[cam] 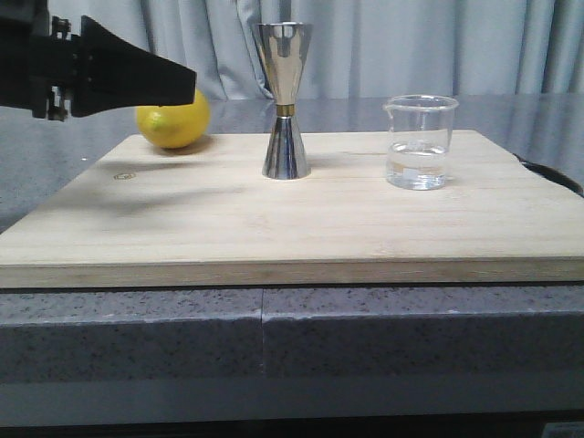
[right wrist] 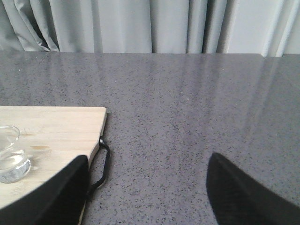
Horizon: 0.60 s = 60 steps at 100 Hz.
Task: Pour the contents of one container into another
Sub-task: 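Reach the left gripper forward and grasp the silver jigger's waist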
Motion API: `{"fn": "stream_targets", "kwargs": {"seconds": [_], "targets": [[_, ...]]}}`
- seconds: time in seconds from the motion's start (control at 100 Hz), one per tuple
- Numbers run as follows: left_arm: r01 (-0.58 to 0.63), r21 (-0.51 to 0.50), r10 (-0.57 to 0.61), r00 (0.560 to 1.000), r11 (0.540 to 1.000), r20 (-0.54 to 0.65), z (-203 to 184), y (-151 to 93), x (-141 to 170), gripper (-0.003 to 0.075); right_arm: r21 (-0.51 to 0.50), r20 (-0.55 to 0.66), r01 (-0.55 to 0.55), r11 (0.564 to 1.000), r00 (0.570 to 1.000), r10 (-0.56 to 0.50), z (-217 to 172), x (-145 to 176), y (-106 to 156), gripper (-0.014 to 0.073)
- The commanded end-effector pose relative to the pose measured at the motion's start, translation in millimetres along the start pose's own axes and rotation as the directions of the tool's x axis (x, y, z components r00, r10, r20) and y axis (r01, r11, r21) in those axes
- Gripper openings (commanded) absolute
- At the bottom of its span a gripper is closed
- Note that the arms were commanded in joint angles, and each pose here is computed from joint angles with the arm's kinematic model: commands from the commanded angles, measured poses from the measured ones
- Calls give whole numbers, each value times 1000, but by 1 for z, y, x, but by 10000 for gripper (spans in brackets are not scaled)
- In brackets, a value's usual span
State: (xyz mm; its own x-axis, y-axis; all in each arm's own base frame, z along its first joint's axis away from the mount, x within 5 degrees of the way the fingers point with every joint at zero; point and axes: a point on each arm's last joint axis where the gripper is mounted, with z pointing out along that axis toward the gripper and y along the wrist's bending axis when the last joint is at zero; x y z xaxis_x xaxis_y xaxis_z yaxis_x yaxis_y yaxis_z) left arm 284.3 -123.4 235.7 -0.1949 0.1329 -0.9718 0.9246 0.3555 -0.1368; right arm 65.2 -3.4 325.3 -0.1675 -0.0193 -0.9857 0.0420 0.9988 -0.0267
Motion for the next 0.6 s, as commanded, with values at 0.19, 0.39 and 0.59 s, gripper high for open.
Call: {"fn": "stream_targets", "kwargs": {"seconds": [0.19,0.39,0.59], "targets": [[-71,85,59,988,994,139,28,-3,-33,512,6,91,8,1000,996,-9,-1,-17,-1,482],[-78,124,60,989,989,136,50,4,-32,512,6,91,8,1000,996,-9,-1,-17,-1,482],[-88,177,65,989,980,133,76,5,-30,512,6,91,8,1000,996,-9,-1,-17,-1,482]]}}
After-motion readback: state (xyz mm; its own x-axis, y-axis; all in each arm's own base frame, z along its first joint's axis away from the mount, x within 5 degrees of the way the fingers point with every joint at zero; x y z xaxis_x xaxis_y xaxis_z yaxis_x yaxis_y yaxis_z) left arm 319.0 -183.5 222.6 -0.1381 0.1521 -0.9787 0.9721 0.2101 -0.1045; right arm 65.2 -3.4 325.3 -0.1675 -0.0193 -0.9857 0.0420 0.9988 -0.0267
